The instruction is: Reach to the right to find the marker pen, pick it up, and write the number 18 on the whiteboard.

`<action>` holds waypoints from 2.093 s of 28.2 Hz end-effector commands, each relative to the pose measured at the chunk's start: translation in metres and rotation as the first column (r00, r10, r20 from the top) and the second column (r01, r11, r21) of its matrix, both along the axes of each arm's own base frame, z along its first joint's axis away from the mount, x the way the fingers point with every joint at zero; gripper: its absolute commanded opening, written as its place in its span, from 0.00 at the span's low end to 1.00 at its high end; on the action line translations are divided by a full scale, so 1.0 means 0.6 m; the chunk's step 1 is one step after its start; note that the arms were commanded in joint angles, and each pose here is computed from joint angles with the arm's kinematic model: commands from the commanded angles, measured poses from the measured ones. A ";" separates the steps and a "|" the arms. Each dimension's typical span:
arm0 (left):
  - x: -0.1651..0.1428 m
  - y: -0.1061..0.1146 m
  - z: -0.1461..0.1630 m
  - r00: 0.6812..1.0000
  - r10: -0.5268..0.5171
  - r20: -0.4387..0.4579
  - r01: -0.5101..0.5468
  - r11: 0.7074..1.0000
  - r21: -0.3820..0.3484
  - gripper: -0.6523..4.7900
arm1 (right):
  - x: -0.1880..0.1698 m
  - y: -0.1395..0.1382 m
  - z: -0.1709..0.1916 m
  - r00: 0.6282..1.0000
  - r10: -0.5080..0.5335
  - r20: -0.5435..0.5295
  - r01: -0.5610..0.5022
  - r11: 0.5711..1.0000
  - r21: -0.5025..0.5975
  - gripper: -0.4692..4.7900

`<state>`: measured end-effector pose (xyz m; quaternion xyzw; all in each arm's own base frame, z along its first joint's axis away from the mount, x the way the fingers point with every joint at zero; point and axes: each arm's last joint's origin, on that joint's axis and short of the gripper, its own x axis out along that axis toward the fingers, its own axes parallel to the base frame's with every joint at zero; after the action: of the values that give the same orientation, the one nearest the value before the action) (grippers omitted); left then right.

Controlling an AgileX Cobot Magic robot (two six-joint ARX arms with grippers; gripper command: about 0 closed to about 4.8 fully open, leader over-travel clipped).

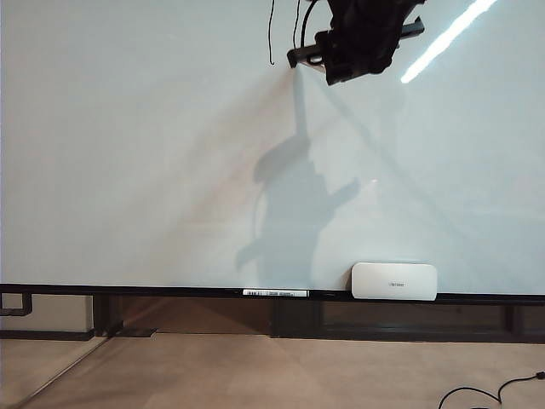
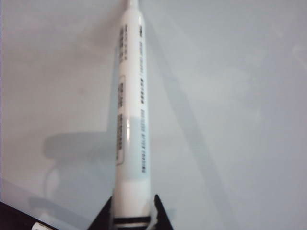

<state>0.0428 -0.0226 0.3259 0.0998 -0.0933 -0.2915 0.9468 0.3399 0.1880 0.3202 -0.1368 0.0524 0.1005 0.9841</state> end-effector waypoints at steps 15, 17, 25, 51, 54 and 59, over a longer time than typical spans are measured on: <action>0.000 0.001 0.001 1.000 0.013 0.001 -0.013 1.000 -0.002 0.11 | -0.045 -0.023 0.124 0.956 0.023 0.292 -0.039 0.998 0.051 0.09; 0.000 0.001 0.001 1.000 0.012 0.001 -0.012 1.000 -0.002 0.11 | -0.041 -0.025 0.121 0.956 0.044 0.290 -0.059 0.997 0.044 0.09; 0.000 0.001 0.001 1.000 0.012 -0.004 -0.012 1.000 -0.002 0.11 | -0.033 -0.026 0.114 0.957 0.037 0.287 -0.051 0.998 0.043 0.09; 0.000 0.001 0.000 1.000 0.013 -0.009 -0.013 1.000 0.001 0.11 | 0.003 -0.016 0.114 0.953 0.041 0.299 -0.057 0.997 0.045 0.09; 0.000 0.001 -0.001 1.000 0.013 -0.013 -0.013 1.000 0.002 0.11 | 0.008 -0.014 0.111 0.957 0.036 0.289 -0.050 0.998 0.041 0.09; 0.000 0.001 -0.001 1.000 0.013 -0.014 -0.013 1.000 0.003 0.11 | 0.008 -0.015 0.109 0.961 0.014 0.277 -0.026 0.999 0.039 0.09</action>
<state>0.0433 -0.0224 0.3237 0.0996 -0.0807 -0.2872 0.9492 0.3460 0.1798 0.3813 -0.1335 -0.0825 0.1014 0.9824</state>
